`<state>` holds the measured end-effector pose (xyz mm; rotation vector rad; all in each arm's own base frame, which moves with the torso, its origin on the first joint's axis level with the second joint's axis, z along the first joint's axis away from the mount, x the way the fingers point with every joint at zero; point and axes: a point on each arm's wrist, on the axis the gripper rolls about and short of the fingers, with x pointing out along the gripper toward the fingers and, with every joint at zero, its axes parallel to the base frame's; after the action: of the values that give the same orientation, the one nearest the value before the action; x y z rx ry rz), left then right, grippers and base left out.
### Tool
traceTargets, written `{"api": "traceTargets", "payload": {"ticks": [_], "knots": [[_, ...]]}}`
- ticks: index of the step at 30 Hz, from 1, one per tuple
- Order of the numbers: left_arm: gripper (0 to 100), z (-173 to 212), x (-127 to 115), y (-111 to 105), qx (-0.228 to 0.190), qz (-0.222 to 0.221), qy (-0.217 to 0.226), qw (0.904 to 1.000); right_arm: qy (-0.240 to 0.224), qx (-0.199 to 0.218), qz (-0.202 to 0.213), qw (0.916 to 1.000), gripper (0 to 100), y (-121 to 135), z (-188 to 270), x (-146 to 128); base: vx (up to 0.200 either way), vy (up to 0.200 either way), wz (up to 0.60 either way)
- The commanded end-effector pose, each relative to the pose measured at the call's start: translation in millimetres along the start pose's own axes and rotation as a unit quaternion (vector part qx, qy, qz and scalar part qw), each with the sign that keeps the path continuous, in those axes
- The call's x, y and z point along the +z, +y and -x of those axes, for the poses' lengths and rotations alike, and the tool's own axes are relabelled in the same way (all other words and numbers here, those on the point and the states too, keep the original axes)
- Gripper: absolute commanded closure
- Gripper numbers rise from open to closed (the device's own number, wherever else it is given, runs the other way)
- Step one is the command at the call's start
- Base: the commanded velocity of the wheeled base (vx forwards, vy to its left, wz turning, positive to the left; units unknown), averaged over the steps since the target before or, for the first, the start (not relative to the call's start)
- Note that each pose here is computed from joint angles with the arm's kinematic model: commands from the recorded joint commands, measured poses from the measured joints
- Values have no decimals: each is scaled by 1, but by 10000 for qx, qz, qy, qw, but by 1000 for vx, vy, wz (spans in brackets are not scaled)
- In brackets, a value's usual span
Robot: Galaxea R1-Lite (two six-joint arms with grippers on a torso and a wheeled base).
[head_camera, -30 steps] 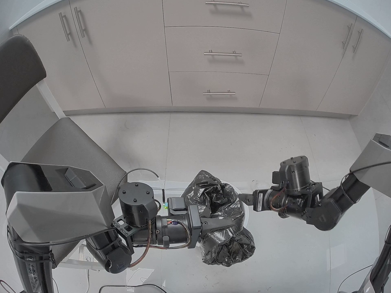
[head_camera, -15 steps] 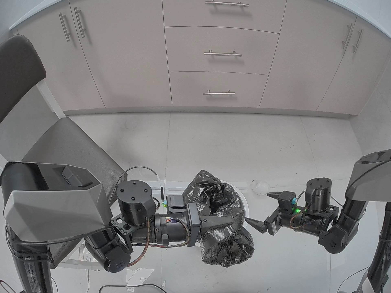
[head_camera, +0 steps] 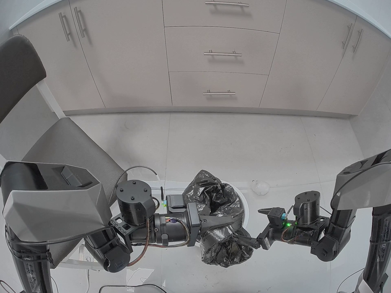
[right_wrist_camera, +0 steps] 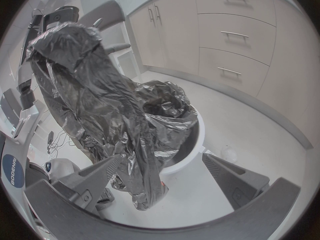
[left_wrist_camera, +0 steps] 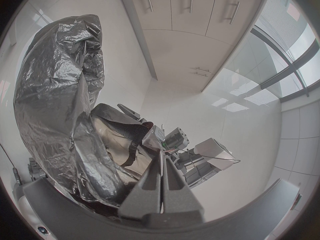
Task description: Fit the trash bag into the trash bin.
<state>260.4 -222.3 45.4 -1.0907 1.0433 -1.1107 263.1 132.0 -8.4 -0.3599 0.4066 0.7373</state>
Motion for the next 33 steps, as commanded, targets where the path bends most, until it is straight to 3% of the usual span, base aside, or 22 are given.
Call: {"api": "traceTargets", "payload": {"ticks": [1,16,33], "knots": [[100,0,0,0,-2,4,-1,10000,-3,122,65,9999,0,8,-3,1,0,0,0],[100,0,0,1,14,13,3,10000,-173,204,244,9993,0,22,-20,11,0,0,0],[100,-1,0,2,12,12,11,10000,-186,91,292,9994,0,19,-58,26,0,0,0]]}}
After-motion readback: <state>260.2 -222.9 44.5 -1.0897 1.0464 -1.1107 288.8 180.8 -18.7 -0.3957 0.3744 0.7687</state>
